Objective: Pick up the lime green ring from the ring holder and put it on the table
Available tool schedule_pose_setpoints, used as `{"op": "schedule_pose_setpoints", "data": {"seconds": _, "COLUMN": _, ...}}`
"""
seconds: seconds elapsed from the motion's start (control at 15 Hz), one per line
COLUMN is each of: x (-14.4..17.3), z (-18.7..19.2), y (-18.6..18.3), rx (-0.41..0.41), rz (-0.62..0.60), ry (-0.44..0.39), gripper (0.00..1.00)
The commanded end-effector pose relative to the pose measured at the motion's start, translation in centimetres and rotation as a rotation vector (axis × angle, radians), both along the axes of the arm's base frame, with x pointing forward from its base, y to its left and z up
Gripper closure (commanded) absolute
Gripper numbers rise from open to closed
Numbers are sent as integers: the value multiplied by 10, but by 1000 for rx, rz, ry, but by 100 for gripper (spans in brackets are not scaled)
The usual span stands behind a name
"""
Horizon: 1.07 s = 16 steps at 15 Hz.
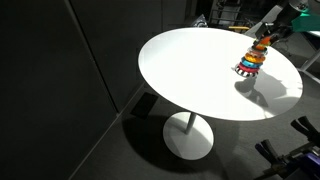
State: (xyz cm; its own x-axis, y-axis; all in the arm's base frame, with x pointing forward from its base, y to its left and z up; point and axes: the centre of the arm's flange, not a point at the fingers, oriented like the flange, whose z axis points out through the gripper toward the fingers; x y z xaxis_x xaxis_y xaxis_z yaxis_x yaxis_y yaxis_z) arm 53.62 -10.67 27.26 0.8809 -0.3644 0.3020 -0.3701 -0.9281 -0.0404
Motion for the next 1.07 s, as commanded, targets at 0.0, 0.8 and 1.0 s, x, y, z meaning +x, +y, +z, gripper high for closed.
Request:
{"op": "schedule_pose_setpoints", "data": {"seconds": 0.0, "x": -11, "z": 32, "y": 7, "rx": 3, "rz": -9, "ry": -39, "gripper": 52}}
{"op": "schedule_pose_setpoints", "data": {"seconds": 0.8, "x": 4, "z": 69, "y": -7, "rx": -17, "rz": -83, "ry": -117, "gripper": 1}}
{"op": "schedule_pose_setpoints", "data": {"seconds": 1.0, "x": 2, "z": 67, "y": -11, "rx": -21, "rz": -96, "ry": -107, "gripper": 0}}
